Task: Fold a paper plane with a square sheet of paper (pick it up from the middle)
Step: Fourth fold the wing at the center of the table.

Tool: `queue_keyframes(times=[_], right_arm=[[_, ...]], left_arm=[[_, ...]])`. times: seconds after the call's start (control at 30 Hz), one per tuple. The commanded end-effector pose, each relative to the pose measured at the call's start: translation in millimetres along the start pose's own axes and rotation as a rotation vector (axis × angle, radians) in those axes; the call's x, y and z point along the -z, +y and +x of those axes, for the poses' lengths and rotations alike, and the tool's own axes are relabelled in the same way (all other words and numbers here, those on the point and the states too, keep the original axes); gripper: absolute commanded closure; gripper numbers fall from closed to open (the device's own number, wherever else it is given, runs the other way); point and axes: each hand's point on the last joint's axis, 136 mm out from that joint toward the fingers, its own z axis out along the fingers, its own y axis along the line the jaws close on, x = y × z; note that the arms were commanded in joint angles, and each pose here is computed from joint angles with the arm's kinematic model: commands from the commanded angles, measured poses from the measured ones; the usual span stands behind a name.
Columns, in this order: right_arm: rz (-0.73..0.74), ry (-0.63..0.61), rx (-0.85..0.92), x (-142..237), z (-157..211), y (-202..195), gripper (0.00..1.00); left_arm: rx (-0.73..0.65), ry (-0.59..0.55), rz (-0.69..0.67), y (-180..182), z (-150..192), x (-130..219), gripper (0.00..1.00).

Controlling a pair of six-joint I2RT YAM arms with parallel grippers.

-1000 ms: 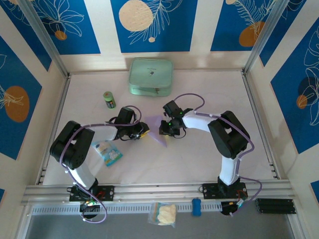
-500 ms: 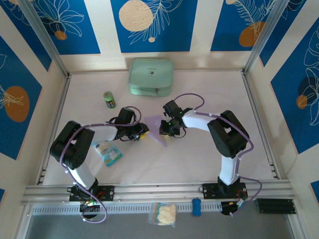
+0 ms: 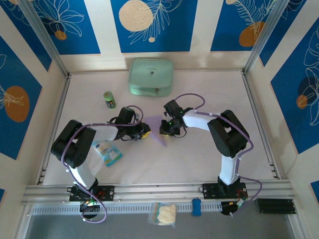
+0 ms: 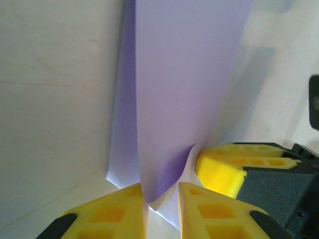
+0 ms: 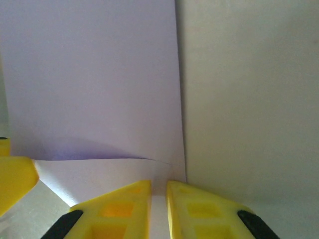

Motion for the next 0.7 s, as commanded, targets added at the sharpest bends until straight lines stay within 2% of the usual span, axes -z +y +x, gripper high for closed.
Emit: queue_keyframes(times=[0.0, 0.23, 0.37, 0.5, 0.67], right_arm=[[0.025, 0.046, 0.019, -11.3, 11.2, -15.6, 0.82], [-0.063, -0.03, 0.17, 9.7, -6.6, 5.7, 0.79], [-0.095, -0.126, 0.242, 33.8, -19.6, 14.9, 0.68], [-0.065, -0.236, 0.294, 50.7, -20.2, 10.4, 0.65], [0.1, -0.373, 0.454, 53.0, -2.7, 2.8, 0.64]], left_arm=[[-0.08, 0.032, 0.045, -14.7, 0.1, -4.4, 0.78], [-0.085, 0.023, 0.032, -12.0, -5.5, -4.6, 0.87], [-0.061, -0.009, 0.045, -19.8, -11.0, -1.2, 0.92], [-0.019, -0.039, 0.051, -27.3, -13.1, 1.2, 0.94], [0.017, -0.057, 0.007, -28.6, -11.4, -0.5, 0.94]])
